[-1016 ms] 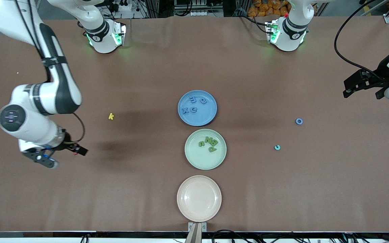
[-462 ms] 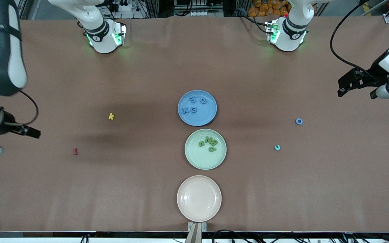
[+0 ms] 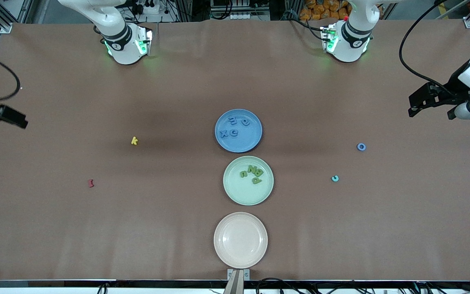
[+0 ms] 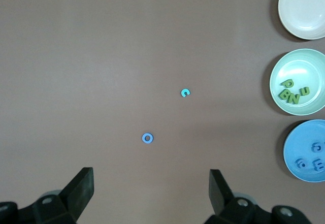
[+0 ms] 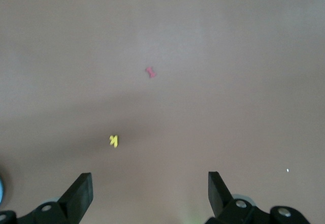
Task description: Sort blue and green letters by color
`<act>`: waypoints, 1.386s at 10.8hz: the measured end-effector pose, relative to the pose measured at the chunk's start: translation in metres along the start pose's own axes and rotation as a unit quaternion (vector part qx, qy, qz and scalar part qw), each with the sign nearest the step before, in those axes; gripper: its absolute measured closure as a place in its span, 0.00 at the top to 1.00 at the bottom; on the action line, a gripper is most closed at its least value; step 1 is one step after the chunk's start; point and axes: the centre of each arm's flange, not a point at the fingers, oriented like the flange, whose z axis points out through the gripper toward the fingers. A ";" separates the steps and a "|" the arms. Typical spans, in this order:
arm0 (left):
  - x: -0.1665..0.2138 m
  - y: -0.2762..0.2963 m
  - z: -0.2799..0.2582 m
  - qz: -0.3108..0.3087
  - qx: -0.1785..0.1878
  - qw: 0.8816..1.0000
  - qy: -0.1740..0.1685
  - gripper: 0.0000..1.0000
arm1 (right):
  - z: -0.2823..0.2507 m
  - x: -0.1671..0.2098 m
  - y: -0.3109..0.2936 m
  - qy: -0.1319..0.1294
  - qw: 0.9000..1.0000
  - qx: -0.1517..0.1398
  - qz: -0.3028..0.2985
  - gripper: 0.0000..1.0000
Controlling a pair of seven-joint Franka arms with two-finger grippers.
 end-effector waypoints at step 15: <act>0.000 0.000 0.000 0.000 0.000 1.000 -0.001 1.00 | 0.014 -0.015 -0.043 0.041 0.998 0.032 -0.021 1.00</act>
